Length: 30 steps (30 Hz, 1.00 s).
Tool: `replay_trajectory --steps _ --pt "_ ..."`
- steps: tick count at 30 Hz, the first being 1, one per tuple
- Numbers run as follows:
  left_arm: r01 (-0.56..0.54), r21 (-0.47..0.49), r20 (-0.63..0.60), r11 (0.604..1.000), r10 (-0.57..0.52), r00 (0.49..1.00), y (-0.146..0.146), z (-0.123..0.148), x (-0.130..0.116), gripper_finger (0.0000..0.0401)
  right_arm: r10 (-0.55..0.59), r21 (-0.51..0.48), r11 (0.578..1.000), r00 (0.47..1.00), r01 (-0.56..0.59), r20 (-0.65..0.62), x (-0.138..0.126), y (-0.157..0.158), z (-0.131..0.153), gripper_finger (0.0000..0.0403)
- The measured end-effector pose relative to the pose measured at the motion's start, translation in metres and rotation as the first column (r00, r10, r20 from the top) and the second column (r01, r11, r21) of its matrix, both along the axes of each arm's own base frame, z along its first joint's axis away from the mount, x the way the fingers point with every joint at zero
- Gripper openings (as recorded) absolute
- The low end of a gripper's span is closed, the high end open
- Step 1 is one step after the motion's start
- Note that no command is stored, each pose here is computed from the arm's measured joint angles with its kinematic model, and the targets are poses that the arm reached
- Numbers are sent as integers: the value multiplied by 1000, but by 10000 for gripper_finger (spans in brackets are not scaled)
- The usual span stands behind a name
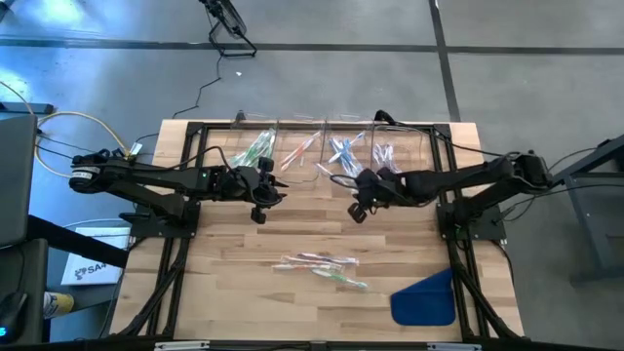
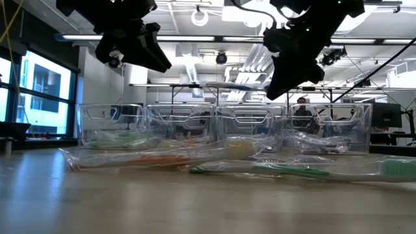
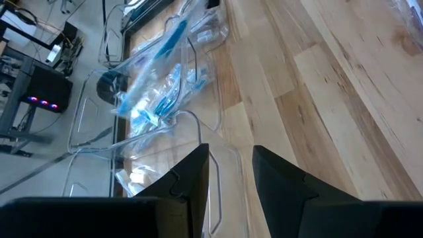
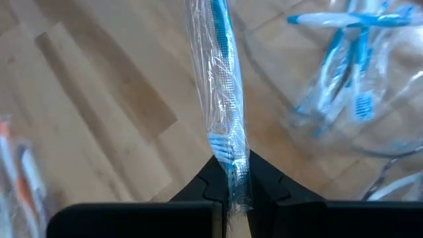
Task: Pick & Place Toothbrushes
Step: Put the blue toothbrush into the middle right transparent bin
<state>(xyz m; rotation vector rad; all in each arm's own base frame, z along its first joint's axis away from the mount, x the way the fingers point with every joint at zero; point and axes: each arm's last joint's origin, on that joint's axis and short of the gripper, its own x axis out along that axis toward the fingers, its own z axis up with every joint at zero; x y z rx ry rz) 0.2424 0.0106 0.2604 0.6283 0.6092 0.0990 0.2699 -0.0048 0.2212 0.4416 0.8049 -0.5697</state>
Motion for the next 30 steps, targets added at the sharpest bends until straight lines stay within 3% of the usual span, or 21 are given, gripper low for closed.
replay_trajectory --steps 12,20,30 --pt "-2 1 0 1000 2 1000 0 0 0 113 -178 -56 982 980 183 84 2 -48 6 19" --pt "-19 12 0 1000 19 1000 1 0 0 113 -376 20 926 915 377 147 -6 -87 8 19" --pt "-22 14 0 1000 22 1000 1 0 0 113 -384 125 922 911 367 151 -8 -93 7 19"
